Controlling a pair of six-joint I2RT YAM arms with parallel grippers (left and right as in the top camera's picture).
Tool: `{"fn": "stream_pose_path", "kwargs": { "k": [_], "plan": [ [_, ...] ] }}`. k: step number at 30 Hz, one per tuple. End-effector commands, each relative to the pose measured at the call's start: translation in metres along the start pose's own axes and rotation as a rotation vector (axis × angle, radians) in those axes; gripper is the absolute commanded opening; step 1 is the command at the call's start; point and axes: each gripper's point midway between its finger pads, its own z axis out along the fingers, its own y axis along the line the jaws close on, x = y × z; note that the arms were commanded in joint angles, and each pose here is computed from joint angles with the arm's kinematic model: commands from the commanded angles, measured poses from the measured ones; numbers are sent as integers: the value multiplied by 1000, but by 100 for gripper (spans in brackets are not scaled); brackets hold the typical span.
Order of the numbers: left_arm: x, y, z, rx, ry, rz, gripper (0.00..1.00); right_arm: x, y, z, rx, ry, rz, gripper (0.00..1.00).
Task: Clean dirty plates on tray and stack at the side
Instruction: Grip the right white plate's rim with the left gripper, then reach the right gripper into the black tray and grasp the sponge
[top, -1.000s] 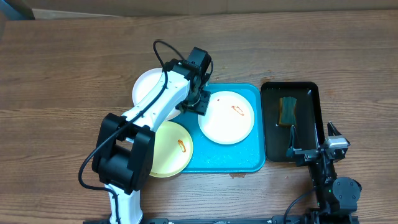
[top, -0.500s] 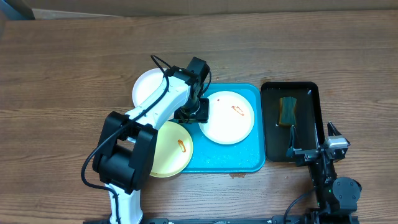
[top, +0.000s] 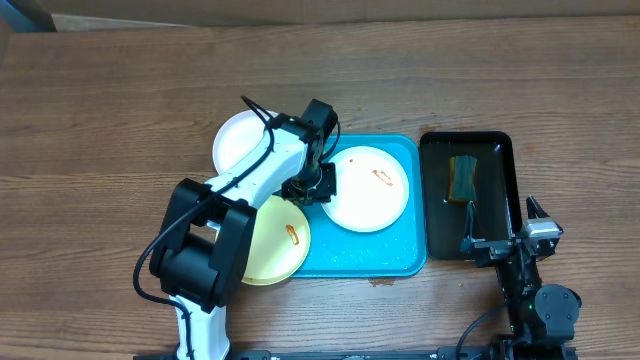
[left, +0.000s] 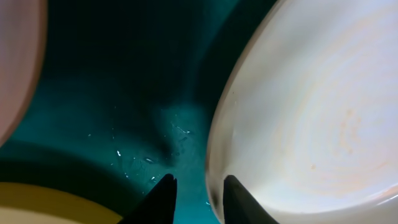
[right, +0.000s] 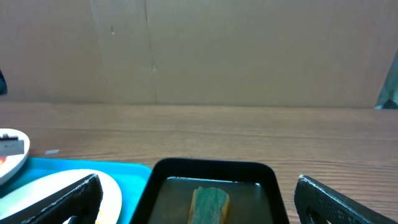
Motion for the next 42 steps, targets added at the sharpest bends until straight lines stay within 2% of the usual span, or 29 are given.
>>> {"fn": "stream_pose_path", "kwargs": {
  "k": [1, 4, 8, 9, 10, 15, 19, 21, 22, 24, 25, 28, 30, 32, 36, 42],
  "plan": [
    [7, 1, 11, 0, 23, -30, 26, -5, 9, 0, -49, -25, 89, 100],
    [6, 1, 13, 0, 19, -28, 21, -21, 7, -5, -33, -20, 208, 100],
    [0, 0, 12, 9, -1, -26, 13, -55, -9, -15, 72, -6, 203, 100],
    [-2, 0, 12, 13, -8, -14, 5, -63, -12, -17, 91, 9, 203, 100],
    [-4, -1, 12, 17, -16, 2, 4, -71, -13, -18, 105, 33, 205, 100],
    [-17, -5, 11, 39, -67, 102, 4, -100, -13, -10, 130, 245, 215, 100],
    [-27, 1, 10, 3, -109, 119, 5, -100, -15, 12, 155, 487, 229, 100],
    [-30, 4, 9, -10, -123, 117, 7, -85, -13, 25, 149, 647, 245, 100],
    [-31, 4, 9, -10, -125, 117, 11, -75, -9, 30, 130, 719, 259, 100],
    [-30, 3, 9, -6, -123, 117, 27, -57, 10, 43, 34, 860, 319, 100],
    [-29, 3, 9, -2, -118, 117, 30, -49, 16, 48, 1, 909, 343, 100],
    [-26, 2, 10, 3, -104, 119, 32, -10, 19, 64, -7, 1055, 381, 99],
    [-26, 2, 10, 3, -103, 118, 32, 22, 11, 72, 43, 1153, 378, 84],
    [-26, 2, 10, 3, -103, 118, 33, 50, 4, 76, 85, 1234, 368, 77],
    [-26, 1, 10, 5, -107, 119, 35, 103, -7, 87, 146, 1355, 345, 78],
    [-27, 1, 9, 6, -109, 119, 36, 147, -11, 94, 164, 1435, 340, 78]
  ]
}}
